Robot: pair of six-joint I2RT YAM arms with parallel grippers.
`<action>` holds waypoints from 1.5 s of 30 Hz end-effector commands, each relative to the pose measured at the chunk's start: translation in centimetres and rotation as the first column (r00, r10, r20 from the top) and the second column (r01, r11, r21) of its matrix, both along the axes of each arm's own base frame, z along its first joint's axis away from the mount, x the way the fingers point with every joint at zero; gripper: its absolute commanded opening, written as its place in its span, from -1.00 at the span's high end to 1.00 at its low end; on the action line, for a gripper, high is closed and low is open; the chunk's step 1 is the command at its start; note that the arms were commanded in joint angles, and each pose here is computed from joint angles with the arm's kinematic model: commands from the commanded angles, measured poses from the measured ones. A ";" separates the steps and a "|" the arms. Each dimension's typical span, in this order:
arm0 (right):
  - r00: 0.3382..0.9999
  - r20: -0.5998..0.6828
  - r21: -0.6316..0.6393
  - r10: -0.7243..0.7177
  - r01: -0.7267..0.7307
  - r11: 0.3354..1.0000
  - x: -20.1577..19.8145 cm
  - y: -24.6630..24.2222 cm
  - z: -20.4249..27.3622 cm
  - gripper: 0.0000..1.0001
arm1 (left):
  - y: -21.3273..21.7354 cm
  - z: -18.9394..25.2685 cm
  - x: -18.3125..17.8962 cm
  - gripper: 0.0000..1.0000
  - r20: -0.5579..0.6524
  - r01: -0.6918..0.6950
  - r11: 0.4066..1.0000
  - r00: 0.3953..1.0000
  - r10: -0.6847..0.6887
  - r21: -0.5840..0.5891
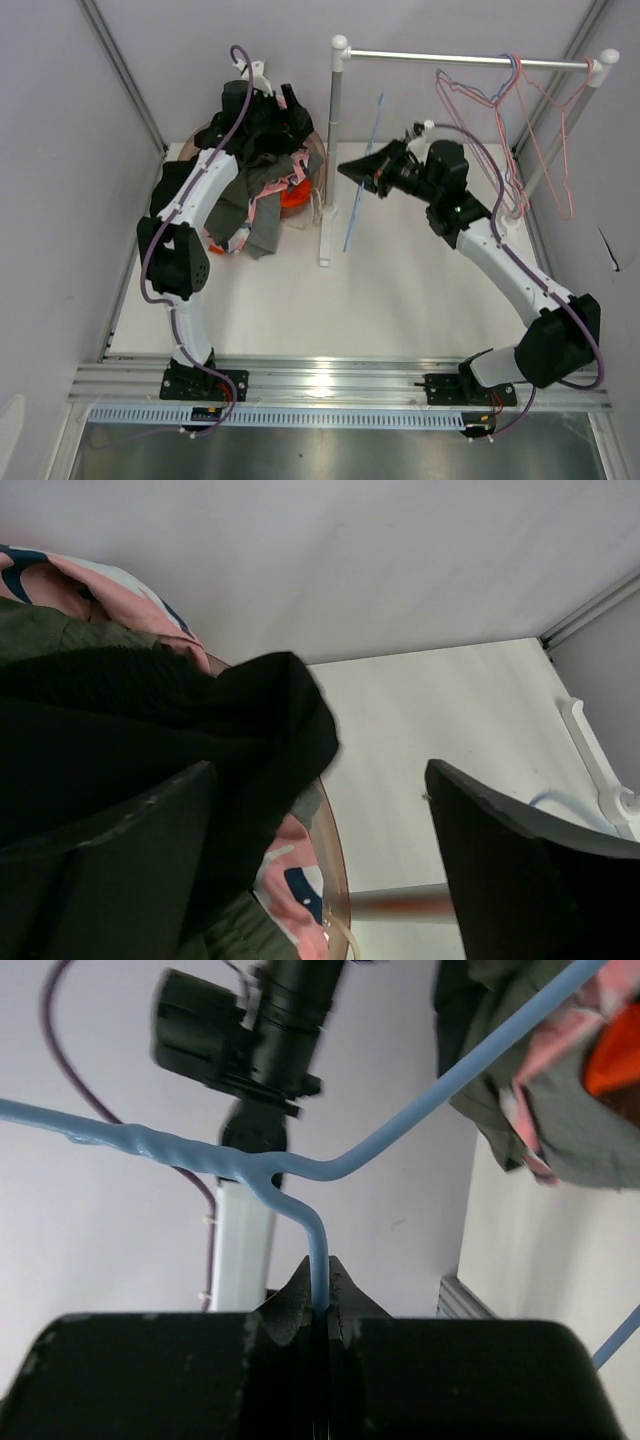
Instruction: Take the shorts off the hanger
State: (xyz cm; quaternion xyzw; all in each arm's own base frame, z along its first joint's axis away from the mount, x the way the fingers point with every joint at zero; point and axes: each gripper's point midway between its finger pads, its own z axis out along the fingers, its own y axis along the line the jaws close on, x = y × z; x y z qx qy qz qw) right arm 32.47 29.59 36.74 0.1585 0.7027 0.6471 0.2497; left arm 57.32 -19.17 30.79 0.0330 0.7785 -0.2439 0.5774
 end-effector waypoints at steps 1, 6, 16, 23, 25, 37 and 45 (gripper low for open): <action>0.956 0.288 0.020 0.056 -0.065 0.998 -0.2 0.3 9.5 1.00 | 1.3 4.9 -2.0 -0.98 0.055 -0.021 0.999 0.998 0.024 -0.044; 0.938 0.342 0.040 0.058 -0.076 0.996 3.4 0.6 14.4 1.00 | 3.4 4.8 -7.2 -0.98 0.097 -0.082 0.992 0.991 0.091 -0.091; 0.955 0.292 0.078 0.052 -0.078 0.994 6.7 0.8 13.5 1.00 | 3.1 6.9 -14.0 -0.98 0.142 -0.020 0.984 0.989 0.046 -0.177; 0.967 0.253 0.111 0.031 -0.061 0.992 10.1 -0.4 11.5 1.00 | 2.2 6.7 -17.1 -0.98 0.163 0.006 0.987 0.986 0.020 -0.162; 0.968 0.249 0.120 0.034 -0.065 0.991 10.6 -0.7 11.3 1.00 | 1.7 6.9 -17.7 -0.98 0.171 0.021 0.988 0.985 0.005 -0.153; 0.971 0.240 0.061 -0.001 -0.014 0.998 8.8 -1.9 10.5 -0.38 | 0.1 8.0 -19.1 -0.98 0.201 0.054 0.988 0.979 -0.024 -0.144; 0.973 0.218 0.002 -0.082 0.083 0.997 7.6 -4.0 9.4 -0.99 | 0.8 9.7 -20.9 -0.98 0.231 0.058 0.988 0.973 -0.024 -0.144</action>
